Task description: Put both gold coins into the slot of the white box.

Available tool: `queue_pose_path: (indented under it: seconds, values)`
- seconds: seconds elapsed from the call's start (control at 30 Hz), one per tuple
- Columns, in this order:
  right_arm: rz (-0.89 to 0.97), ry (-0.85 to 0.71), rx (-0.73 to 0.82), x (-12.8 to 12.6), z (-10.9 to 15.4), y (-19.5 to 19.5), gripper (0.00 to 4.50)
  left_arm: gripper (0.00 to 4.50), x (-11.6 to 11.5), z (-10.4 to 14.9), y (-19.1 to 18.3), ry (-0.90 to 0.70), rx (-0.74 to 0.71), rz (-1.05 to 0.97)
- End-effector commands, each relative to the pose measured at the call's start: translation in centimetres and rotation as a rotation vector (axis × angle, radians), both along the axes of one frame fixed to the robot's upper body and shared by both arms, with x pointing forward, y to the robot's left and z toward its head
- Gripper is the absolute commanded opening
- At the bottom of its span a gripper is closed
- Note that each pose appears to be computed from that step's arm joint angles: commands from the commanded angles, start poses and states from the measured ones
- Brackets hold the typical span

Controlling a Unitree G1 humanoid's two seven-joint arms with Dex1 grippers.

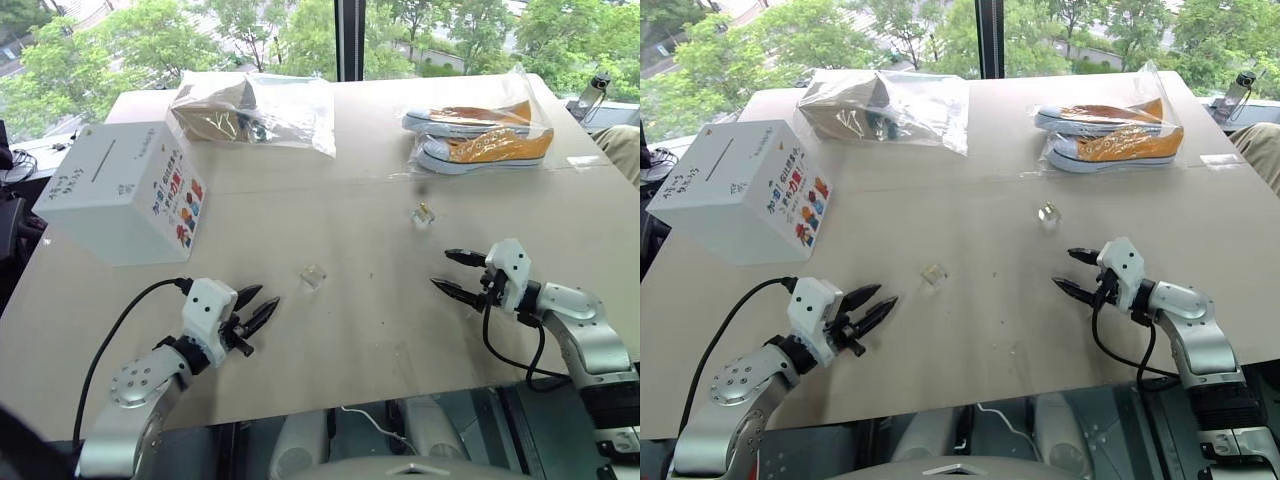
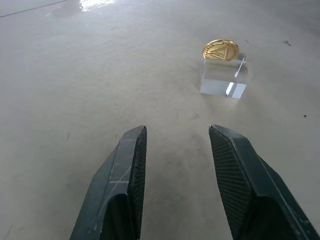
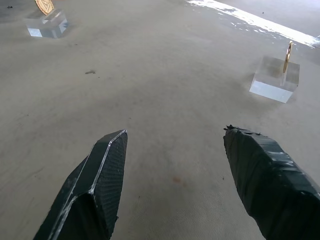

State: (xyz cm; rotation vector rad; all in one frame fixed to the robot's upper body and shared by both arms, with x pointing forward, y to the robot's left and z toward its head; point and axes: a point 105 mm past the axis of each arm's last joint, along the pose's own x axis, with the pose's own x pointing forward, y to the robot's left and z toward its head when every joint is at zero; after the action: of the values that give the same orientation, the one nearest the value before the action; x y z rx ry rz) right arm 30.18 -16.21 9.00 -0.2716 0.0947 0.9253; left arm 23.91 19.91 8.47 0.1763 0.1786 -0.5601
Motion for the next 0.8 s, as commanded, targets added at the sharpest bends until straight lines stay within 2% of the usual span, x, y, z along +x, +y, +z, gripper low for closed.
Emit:
queue_pose_path:
  seconds: [0.03,0.33,0.5,0.63,0.8]
  values:
    - [-0.009,-0.048,0.025,0.4,1.1,0.0,3.34,1.97,-0.1,0.4,0.0,-0.015,0.013,-0.017]
    - [-0.033,-0.073,0.076,1.7,2.1,0.6,3.34,1.97,-0.4,0.2,0.8,-0.009,0.056,-0.004]
    - [-0.088,-0.106,0.119,3.3,3.2,1.3,3.34,1.97,-0.3,0.4,1.0,-0.017,0.057,-0.005]
    - [-0.205,-0.147,0.14,6.2,4.4,1.8,3.34,1.97,0.4,2.5,0.4,-0.081,0.017,-0.032]
    - [-0.281,-0.149,0.127,8.7,4.5,2.7,3.34,1.97,0.6,5.6,-2.0,-0.143,-0.062,-0.143]
